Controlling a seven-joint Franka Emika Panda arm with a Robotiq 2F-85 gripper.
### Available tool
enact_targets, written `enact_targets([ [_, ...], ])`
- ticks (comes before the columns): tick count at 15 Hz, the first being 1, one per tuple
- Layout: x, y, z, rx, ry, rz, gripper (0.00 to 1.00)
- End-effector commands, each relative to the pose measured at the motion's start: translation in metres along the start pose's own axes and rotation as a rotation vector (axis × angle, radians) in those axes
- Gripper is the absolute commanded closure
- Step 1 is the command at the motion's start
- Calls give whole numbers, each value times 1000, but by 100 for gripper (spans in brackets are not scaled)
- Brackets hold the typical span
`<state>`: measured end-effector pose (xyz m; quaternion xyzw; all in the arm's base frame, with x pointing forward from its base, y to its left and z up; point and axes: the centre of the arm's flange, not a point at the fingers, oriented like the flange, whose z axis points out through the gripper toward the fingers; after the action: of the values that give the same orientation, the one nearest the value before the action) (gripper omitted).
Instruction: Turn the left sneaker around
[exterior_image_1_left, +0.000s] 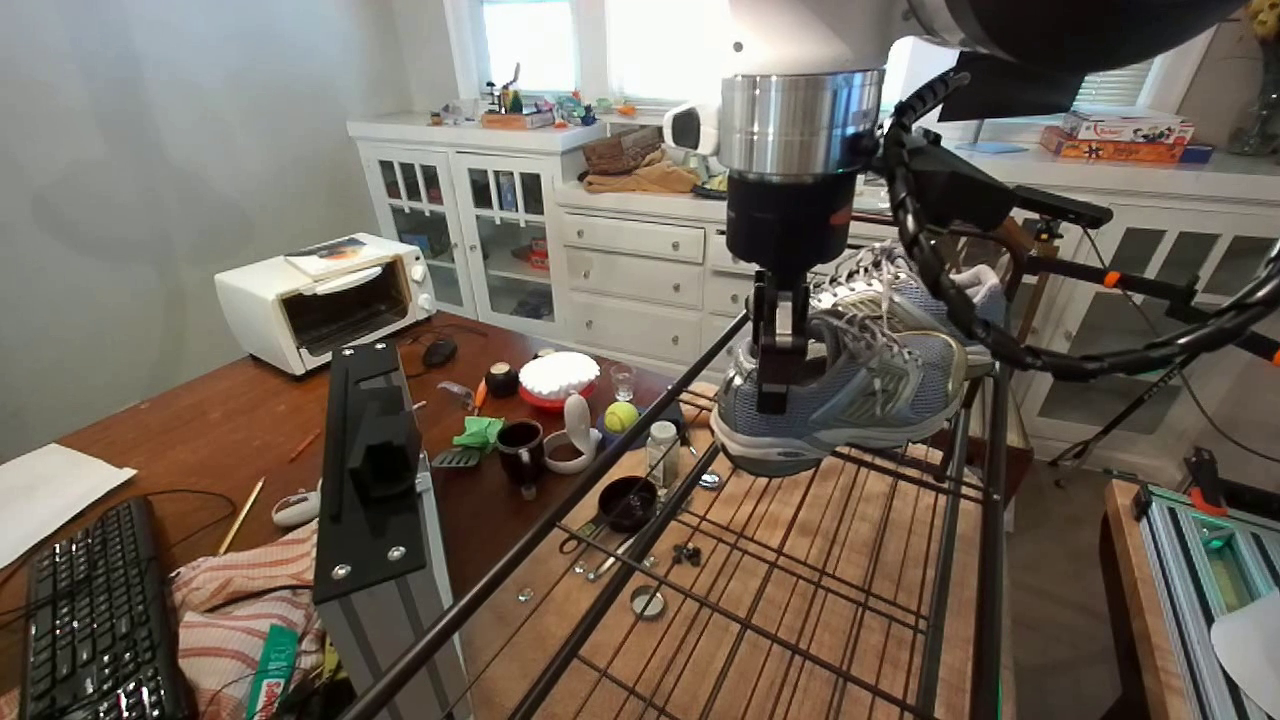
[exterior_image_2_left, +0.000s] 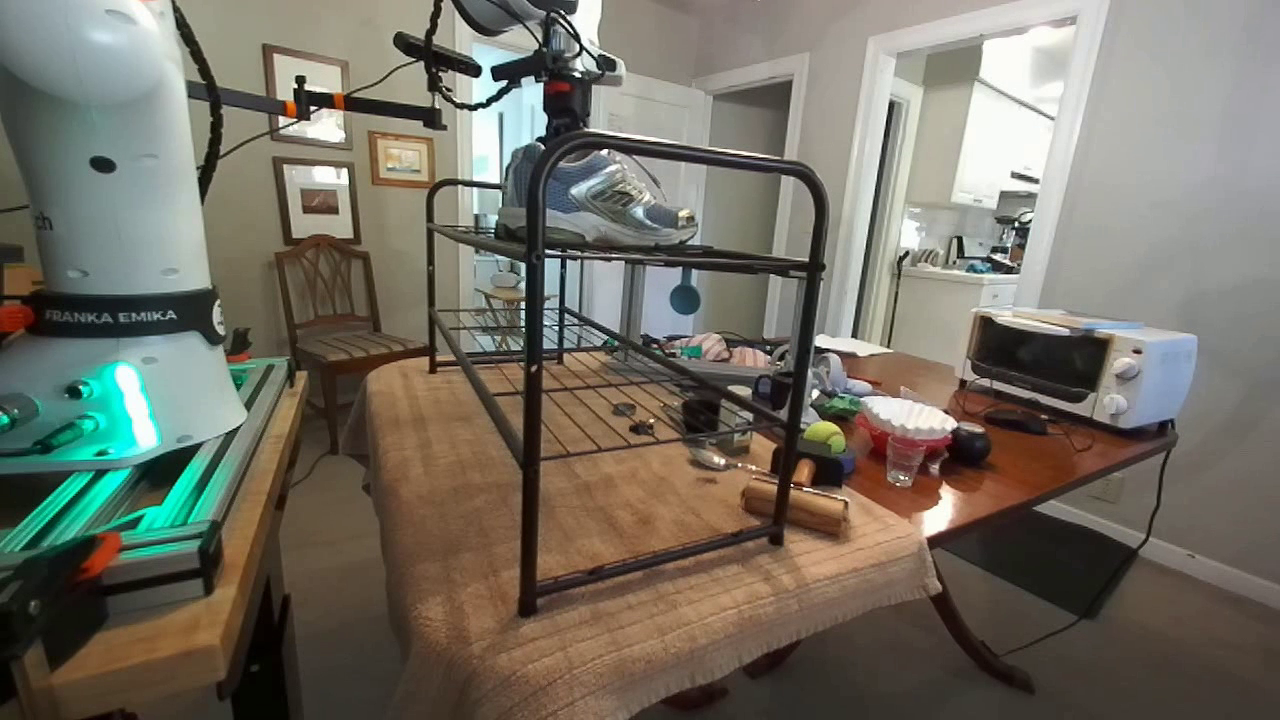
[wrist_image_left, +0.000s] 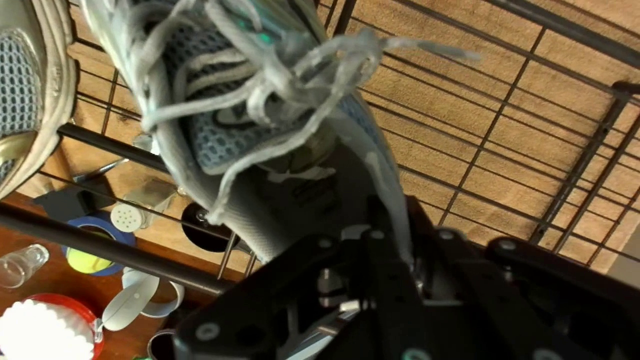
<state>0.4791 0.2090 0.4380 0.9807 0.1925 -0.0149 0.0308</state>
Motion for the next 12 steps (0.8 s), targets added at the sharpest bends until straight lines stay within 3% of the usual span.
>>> enact_targets([
  [1, -7, -2, -1, 2, -53, -111, 97],
  [8, -2, -23, -15, 2, -52, -242, 97],
  [12, -2, -37, -15, -49, -46, -292, 97],
])
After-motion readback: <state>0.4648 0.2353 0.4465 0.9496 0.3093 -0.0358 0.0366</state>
